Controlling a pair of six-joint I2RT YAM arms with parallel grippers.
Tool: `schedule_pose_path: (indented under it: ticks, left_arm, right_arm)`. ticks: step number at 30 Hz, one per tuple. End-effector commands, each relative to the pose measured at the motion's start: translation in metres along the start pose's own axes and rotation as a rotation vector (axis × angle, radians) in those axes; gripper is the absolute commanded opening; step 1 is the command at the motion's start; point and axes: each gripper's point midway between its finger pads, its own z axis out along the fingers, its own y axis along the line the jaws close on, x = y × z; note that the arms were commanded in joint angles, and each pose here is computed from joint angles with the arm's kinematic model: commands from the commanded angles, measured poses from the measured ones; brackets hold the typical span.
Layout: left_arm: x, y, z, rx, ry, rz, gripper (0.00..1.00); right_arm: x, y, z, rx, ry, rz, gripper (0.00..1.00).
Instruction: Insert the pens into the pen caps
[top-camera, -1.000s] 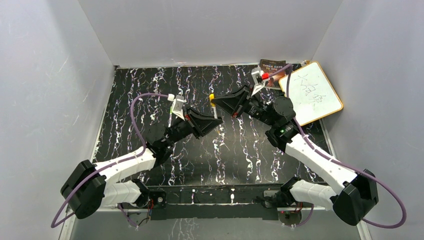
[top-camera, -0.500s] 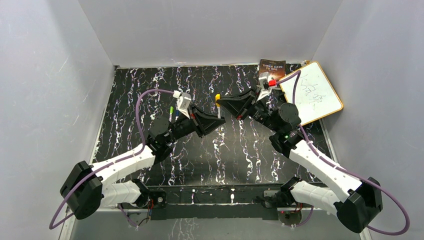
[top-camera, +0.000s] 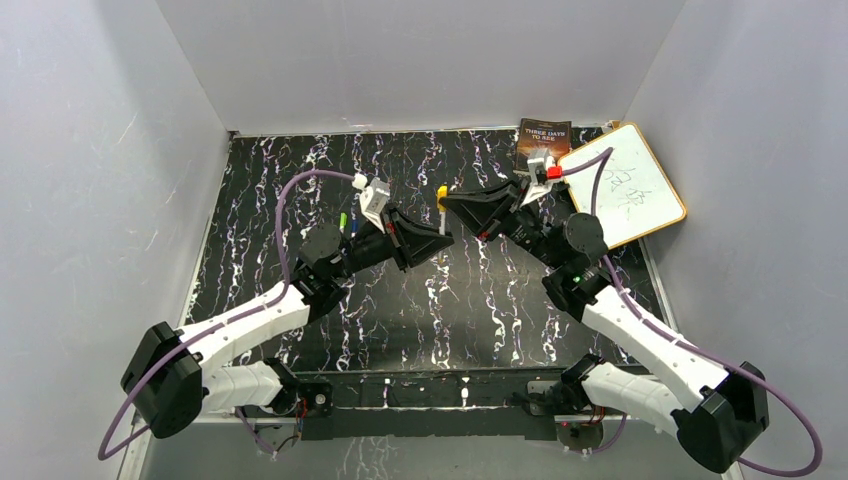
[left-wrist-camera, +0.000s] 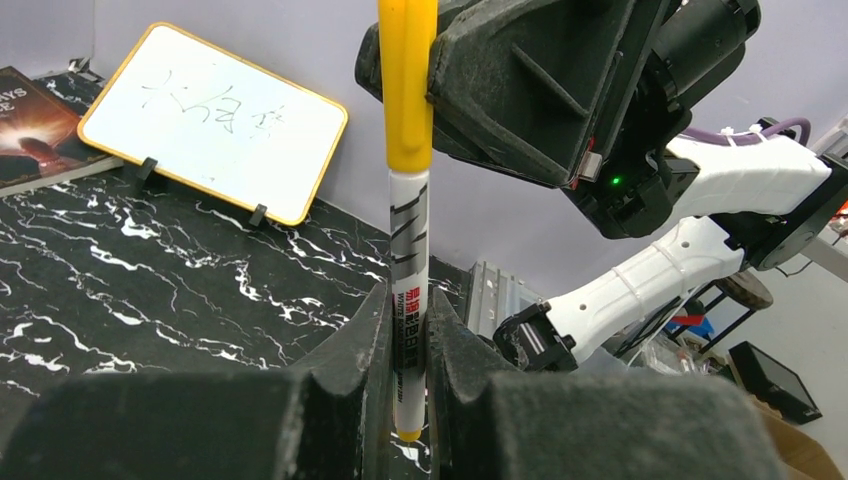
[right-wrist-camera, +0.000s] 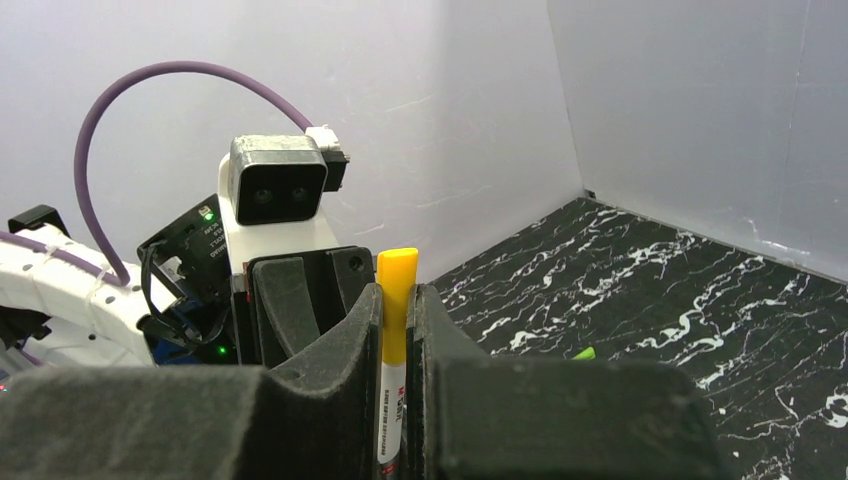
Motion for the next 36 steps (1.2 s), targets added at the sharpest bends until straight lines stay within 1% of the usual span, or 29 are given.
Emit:
schedule_pose_path:
  ticks: [1, 2, 3, 5, 8, 11, 12, 13, 14, 18, 21, 27, 31, 36]
  left_arm:
    - [-0.105, -0.048, 0.004, 0.132, -0.291, 0.190, 0.00]
    - [-0.103, -0.046, 0.004, 0.127, -0.283, 0.186, 0.00]
    - [-0.099, -0.045, 0.003, 0.122, -0.275, 0.179, 0.03]
    - [-0.096, -0.044, -0.001, 0.113, -0.275, 0.178, 0.13]
    - [-0.093, -0.041, -0.005, 0.091, -0.268, 0.181, 0.23]
    - [-0.092, -0.037, -0.009, 0.062, -0.268, 0.189, 0.26]
    - [-0.092, -0.036, -0.010, 0.054, -0.267, 0.192, 0.24]
    - [-0.092, -0.036, -0.010, 0.050, -0.266, 0.196, 0.16]
    - [-0.092, -0.035, -0.010, 0.045, -0.263, 0.200, 0.11]
    - [-0.088, -0.032, -0.009, 0.039, -0.247, 0.195, 0.11]
    - [-0.083, -0.032, -0.007, 0.052, -0.240, 0.176, 0.18]
    - [-0.078, -0.032, -0.007, 0.071, -0.234, 0.153, 0.29]
    - [-0.077, -0.036, -0.007, 0.088, -0.228, 0.145, 0.43]
    - [-0.069, -0.038, -0.010, 0.110, -0.215, 0.111, 0.45]
  right_arm:
    - [0.062, -0.004, -0.012, -0.004, 0.234, 0.066, 0.00]
    - [0.056, -0.004, -0.009, -0.007, 0.218, 0.057, 0.00]
    - [0.052, -0.003, -0.005, -0.011, 0.207, 0.052, 0.00]
    - [0.045, -0.002, 0.000, -0.022, 0.190, 0.045, 0.00]
    - [0.040, 0.001, 0.006, -0.039, 0.175, 0.051, 0.00]
    - [0.039, 0.003, 0.006, -0.053, 0.167, 0.064, 0.00]
    - [0.039, 0.005, 0.006, -0.058, 0.166, 0.066, 0.00]
    - [0.039, 0.005, 0.005, -0.059, 0.167, 0.068, 0.00]
    - [0.040, 0.006, 0.004, -0.060, 0.165, 0.069, 0.00]
    - [0.036, 0.005, 0.002, -0.050, 0.144, 0.062, 0.00]
    - [0.033, 0.006, 0.002, -0.049, 0.134, 0.056, 0.00]
    - [0.030, 0.005, 0.004, -0.049, 0.123, 0.053, 0.00]
    - [0.030, 0.004, 0.006, -0.044, 0.114, 0.053, 0.00]
    - [0.022, 0.002, 0.010, -0.035, 0.082, 0.044, 0.00]
